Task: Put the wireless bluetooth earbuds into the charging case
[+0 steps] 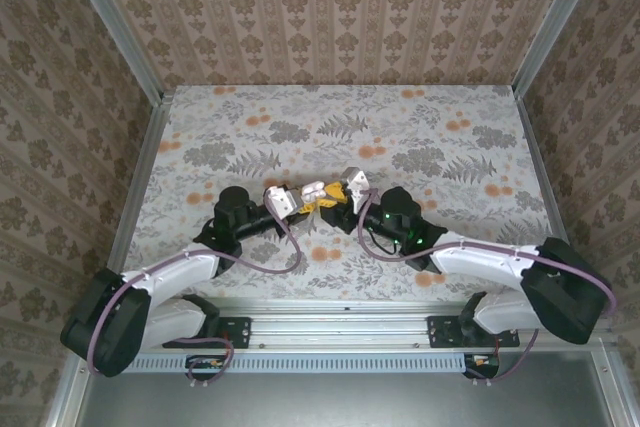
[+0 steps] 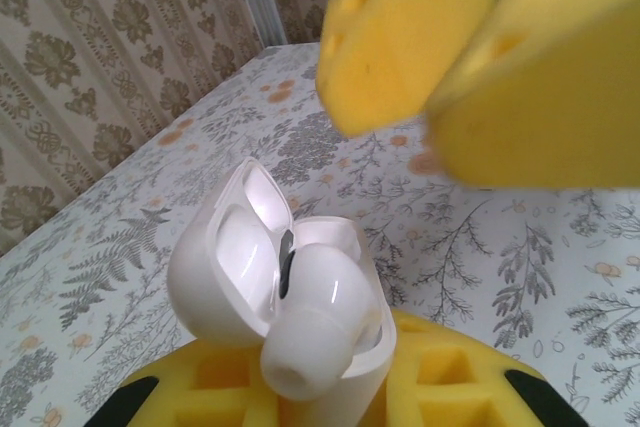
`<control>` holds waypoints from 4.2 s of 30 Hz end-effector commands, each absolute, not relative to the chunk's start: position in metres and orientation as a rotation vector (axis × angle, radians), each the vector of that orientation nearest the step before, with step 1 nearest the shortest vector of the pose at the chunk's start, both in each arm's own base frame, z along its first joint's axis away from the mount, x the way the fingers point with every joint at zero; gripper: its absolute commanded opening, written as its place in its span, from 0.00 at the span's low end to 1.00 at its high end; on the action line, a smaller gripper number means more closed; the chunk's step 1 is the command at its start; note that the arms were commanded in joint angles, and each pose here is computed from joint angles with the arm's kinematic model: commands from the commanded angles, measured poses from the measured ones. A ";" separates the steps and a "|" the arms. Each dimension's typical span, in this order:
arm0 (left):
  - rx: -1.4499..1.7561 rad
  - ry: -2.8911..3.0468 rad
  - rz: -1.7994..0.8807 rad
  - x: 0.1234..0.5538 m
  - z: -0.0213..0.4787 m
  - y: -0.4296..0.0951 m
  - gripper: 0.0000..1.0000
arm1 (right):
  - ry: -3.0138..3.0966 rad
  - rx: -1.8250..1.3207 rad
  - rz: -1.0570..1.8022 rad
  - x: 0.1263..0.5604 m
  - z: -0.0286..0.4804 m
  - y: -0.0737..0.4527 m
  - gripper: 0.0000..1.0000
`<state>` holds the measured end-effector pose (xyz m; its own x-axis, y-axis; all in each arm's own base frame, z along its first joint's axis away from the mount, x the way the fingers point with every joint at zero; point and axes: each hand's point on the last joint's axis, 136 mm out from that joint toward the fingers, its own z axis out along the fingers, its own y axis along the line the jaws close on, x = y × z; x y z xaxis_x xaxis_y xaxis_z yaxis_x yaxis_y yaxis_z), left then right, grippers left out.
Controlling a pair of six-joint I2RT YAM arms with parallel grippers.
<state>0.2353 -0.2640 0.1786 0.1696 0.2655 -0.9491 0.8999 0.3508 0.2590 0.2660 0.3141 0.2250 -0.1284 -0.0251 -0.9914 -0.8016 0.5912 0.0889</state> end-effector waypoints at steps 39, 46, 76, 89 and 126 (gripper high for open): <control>1.293 1.277 -0.750 0.210 0.182 -0.279 0.01 | 1.408 -1.051 0.870 0.259 0.215 0.348 0.30; 1.292 1.287 -0.746 0.211 0.180 -0.279 0.00 | 1.423 -1.016 0.874 0.265 0.215 0.351 0.23; 1.247 1.285 -0.834 0.213 0.189 -0.277 0.00 | 1.304 -1.075 0.864 0.245 0.231 0.317 0.14; 1.313 1.259 -0.989 0.195 0.200 -0.286 0.00 | 1.174 -1.438 0.820 0.224 0.229 0.301 0.15; 0.918 1.203 -0.285 0.253 0.205 -0.269 0.00 | 1.666 -0.027 0.970 0.279 0.256 0.280 0.13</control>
